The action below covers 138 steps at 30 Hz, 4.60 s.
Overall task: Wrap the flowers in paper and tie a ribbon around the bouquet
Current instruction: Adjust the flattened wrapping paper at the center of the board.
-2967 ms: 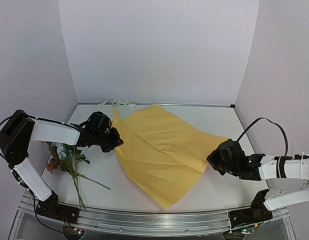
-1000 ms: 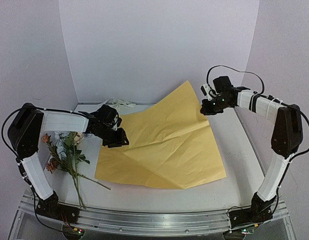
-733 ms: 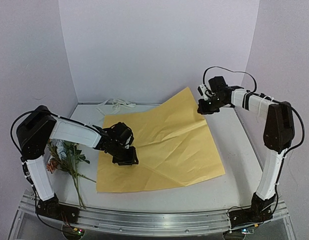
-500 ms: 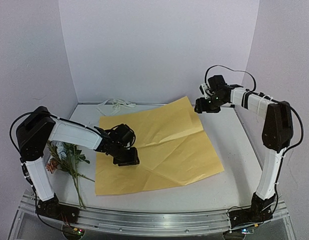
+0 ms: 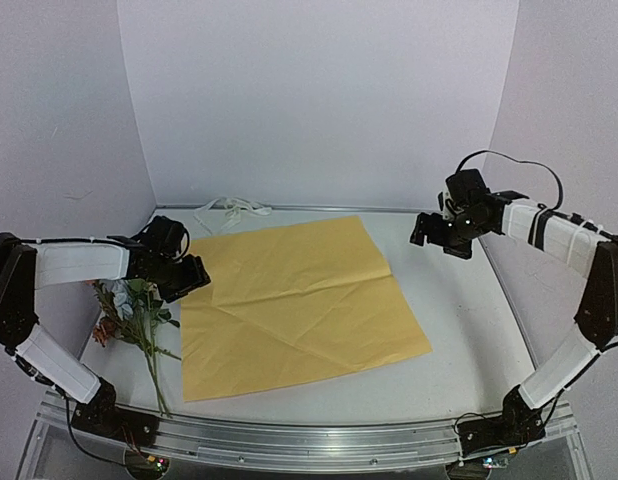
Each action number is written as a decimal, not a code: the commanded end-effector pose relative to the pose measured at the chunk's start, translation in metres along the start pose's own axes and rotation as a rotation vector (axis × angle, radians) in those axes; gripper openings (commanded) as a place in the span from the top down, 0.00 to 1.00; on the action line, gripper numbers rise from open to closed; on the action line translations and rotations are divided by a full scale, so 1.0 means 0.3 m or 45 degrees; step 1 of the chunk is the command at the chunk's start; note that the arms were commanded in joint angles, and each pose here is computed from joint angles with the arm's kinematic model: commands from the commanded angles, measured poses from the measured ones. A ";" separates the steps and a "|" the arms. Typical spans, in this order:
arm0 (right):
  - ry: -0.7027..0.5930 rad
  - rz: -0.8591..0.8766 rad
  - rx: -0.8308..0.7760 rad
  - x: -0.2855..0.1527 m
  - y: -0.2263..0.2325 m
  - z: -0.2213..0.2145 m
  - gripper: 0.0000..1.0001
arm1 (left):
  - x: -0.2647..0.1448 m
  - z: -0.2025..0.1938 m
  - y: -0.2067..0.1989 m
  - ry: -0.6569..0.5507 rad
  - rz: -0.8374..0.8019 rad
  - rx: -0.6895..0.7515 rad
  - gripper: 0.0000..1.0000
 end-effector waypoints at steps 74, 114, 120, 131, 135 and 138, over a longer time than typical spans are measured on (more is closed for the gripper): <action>0.020 0.151 0.318 -0.077 0.039 -0.465 0.02 | -0.075 -0.252 0.122 0.087 -0.007 -0.028 0.43; -0.050 0.154 0.344 -0.110 0.024 -0.505 0.02 | 0.035 -0.342 0.146 0.333 -0.273 -0.137 0.91; -0.030 0.133 0.344 -0.093 0.026 -0.503 0.02 | 0.016 -0.421 0.079 0.390 -0.275 -0.190 1.00; 0.013 -0.027 0.355 -0.006 0.023 -0.478 0.02 | 0.013 -0.527 -0.026 0.513 -0.289 -0.169 1.00; 0.032 -0.109 0.351 0.043 0.013 -0.457 0.02 | 0.019 -0.549 -0.025 0.531 -0.299 -0.229 1.00; 0.044 -0.164 0.401 0.068 -0.026 -0.460 0.02 | 0.014 -0.533 -0.023 0.480 -0.285 -0.254 1.00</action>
Point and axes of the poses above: each gripper's point midway between its finger pads, its own x axis out along the fingers, its own y axis along the line the jaws close on, z = x × y, the point moved 9 cm from there along -x, back along the fingers, and after that the axes turned 10 degrees about -x, right-handed, at the moved point
